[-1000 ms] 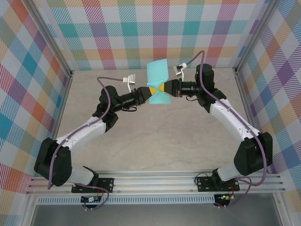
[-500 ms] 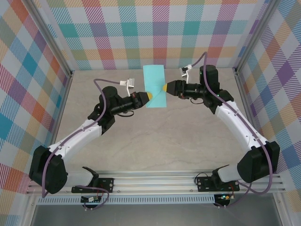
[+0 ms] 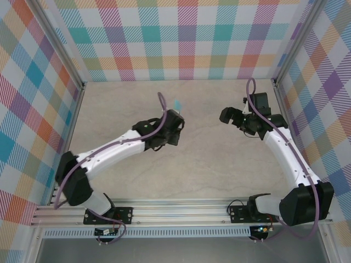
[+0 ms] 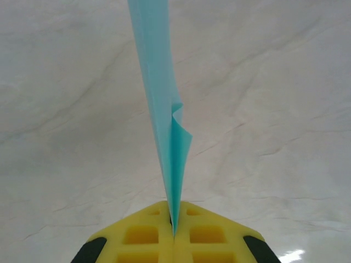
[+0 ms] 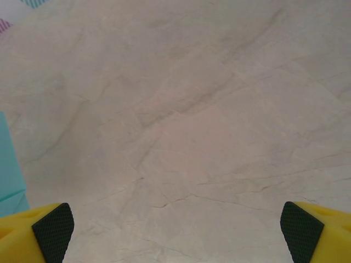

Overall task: Fold a paper plane with a square sheet of paper (fold left side to right side)
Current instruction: Turn over the paper at the center of the table.

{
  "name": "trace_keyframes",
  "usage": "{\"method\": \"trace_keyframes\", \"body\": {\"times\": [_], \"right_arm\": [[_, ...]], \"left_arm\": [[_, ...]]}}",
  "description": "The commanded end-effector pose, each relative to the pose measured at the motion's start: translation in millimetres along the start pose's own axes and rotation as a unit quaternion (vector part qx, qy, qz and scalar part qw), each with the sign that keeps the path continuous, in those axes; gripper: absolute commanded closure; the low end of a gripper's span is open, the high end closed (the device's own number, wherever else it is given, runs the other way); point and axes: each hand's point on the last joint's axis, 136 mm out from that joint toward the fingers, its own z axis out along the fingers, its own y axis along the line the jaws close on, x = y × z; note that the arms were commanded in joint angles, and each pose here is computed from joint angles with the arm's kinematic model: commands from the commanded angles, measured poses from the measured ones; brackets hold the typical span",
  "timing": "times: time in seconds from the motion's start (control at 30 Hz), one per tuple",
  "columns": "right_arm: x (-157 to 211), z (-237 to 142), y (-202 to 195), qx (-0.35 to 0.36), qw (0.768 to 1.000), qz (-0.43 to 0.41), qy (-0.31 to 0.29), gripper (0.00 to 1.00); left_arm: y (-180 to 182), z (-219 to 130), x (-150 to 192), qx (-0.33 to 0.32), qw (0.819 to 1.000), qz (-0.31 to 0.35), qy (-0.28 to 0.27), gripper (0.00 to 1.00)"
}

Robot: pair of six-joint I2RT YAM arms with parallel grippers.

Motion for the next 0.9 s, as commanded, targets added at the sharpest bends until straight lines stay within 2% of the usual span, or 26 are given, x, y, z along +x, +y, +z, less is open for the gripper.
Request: {"method": "trace_keyframes", "body": {"times": [0.0, 0.13, 0.37, 0.47, 0.53, 0.7, 0.8, 0.87], "right_arm": [[2, 0, -16, 0.036, 0.999, -0.001, -0.003, 0.00], [6, 1, -22, 0.047, 0.999, -0.002, -0.001, 0.00], [14, -3, -34, 0.068, 0.998, -0.014, 0.000, 0.00], [17, -5, -38, 0.074, 0.997, -0.022, 0.001, 0.00], [19, -5, -40, 0.076, 0.997, -0.024, 0.004, 0.00], [26, 1, -42, 0.060, 0.998, -0.016, 0.025, 0.00], [31, 9, -30, 0.013, 0.999, -0.013, 0.045, 0.00], [34, 14, -11, -0.042, 0.997, -0.018, 0.058, 0.00]], "left_arm": [[36, 6, 13, -0.170, 0.984, 0.049, 0.036, 1.00], [23, 35, 22, -0.202, 0.974, 0.070, 0.076, 1.00], [-6, 82, 45, -0.193, 0.965, 0.088, 0.154, 1.00], [-23, 96, 51, -0.169, 0.964, 0.090, 0.183, 0.96], [-37, 104, 53, -0.141, 0.966, 0.086, 0.199, 0.88], [-68, 107, 40, -0.052, 0.975, 0.062, 0.209, 0.55], [-80, 97, 22, 0.016, 0.980, 0.032, 0.196, 0.44], [-88, 85, 9, 0.080, 0.980, 0.002, 0.182, 0.38]]}}
